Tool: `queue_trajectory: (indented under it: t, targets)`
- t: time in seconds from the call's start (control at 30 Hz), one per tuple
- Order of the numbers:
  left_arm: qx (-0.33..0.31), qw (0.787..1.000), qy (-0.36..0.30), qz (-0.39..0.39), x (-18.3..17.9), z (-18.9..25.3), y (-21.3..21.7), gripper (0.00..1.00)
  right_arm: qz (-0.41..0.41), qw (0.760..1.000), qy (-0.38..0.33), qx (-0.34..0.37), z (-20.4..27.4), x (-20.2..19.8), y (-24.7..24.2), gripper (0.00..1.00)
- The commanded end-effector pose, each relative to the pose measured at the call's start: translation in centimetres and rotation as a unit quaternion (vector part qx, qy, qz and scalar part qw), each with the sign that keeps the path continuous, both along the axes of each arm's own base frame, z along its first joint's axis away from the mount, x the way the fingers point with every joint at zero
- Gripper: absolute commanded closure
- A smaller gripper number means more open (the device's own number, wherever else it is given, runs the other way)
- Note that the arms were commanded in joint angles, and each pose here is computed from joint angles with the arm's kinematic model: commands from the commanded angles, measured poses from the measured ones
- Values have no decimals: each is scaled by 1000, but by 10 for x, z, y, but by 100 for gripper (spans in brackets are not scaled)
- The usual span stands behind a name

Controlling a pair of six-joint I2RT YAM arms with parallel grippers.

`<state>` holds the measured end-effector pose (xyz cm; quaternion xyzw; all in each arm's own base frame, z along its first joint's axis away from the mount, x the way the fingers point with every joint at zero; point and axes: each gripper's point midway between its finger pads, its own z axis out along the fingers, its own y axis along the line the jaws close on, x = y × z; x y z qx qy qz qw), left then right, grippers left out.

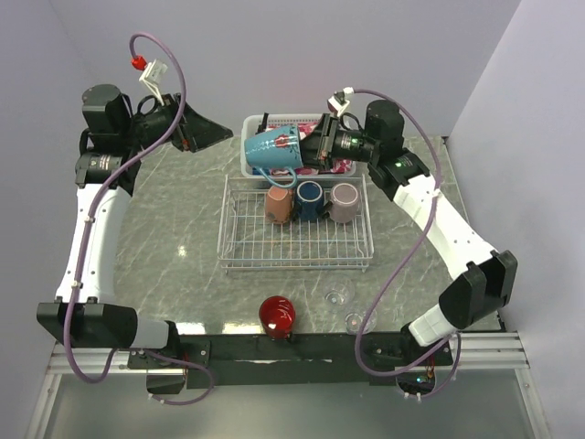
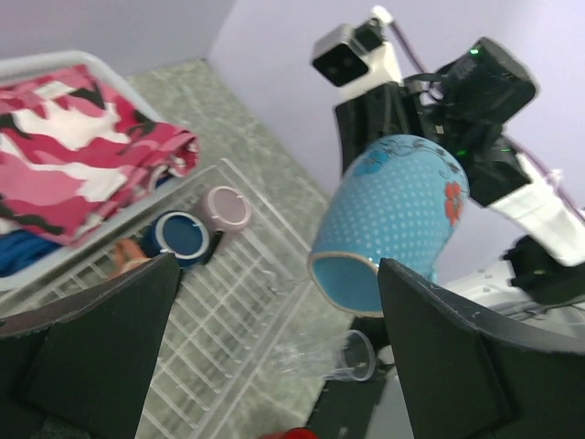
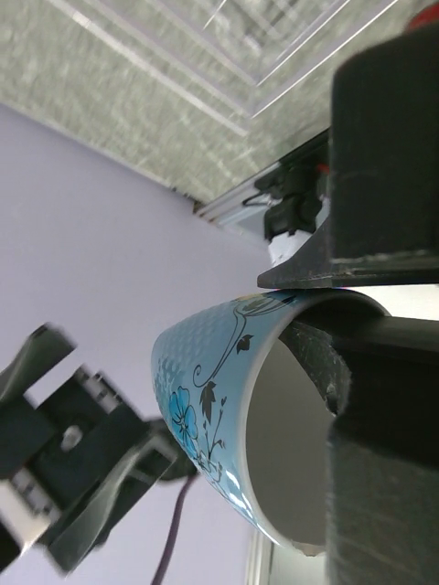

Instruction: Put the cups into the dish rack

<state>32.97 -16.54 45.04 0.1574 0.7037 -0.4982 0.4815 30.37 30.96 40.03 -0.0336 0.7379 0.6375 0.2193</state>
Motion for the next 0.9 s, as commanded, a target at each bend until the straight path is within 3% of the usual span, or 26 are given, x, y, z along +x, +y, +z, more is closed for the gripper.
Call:
queue_trajectory:
  t: [0.0, 0.4, 0.87]
  targets:
    - [-30, 997, -41, -52, -21, 26, -10, 4, 26, 994, -68, 82, 57, 0, 4, 100]
    - [-59, 993, -5, -106, -23, 22, -21, 4, 29, 992, -36, 114, 45, 35, 24, 100]
    - [-47, 993, 31, -102, 8, -3, -32, 4, 63, 991, -25, 119, 44, 27, 30, 100]
